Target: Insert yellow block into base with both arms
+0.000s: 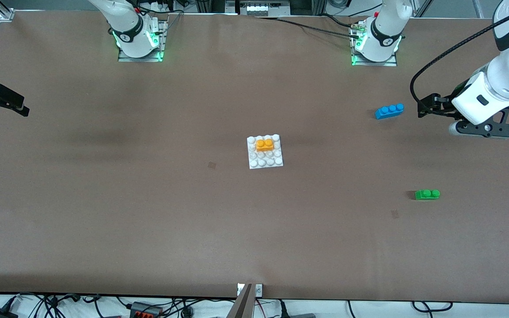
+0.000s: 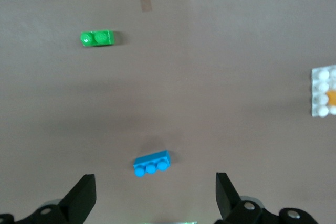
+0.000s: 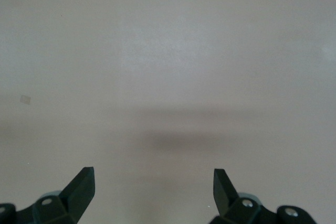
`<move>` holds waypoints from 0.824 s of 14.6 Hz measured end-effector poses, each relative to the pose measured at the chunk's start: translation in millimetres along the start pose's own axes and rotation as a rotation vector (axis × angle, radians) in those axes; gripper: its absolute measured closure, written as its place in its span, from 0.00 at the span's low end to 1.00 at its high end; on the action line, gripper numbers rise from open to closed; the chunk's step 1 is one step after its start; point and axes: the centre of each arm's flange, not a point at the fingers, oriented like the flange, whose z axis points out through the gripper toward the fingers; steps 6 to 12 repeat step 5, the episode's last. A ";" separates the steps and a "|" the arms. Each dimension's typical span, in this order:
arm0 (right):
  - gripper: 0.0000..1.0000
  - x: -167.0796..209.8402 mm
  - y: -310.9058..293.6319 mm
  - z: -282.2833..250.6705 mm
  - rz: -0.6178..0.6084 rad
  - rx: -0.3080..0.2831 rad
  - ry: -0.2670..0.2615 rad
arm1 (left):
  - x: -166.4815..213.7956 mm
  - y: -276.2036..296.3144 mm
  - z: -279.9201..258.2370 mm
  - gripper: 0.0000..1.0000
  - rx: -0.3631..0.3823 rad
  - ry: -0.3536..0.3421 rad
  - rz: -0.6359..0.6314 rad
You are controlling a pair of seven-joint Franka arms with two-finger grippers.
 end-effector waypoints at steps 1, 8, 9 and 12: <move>0.00 0.0 0.2 0.0 0.000 0.000 0.000 | 2.0 -7.0 -0.3 0.00 -0.002 0.011 -0.012; 0.00 -0.9 0.3 0.6 0.001 0.001 -0.008 | 5.0 -14.0 1.9 0.00 -0.005 0.015 -0.022; 0.00 -0.9 0.3 0.6 0.001 0.001 -0.008 | 5.0 -14.0 1.9 0.00 -0.005 0.015 -0.022; 0.00 -0.9 0.3 0.6 0.001 0.001 -0.008 | 5.0 -14.0 1.9 0.00 -0.005 0.015 -0.022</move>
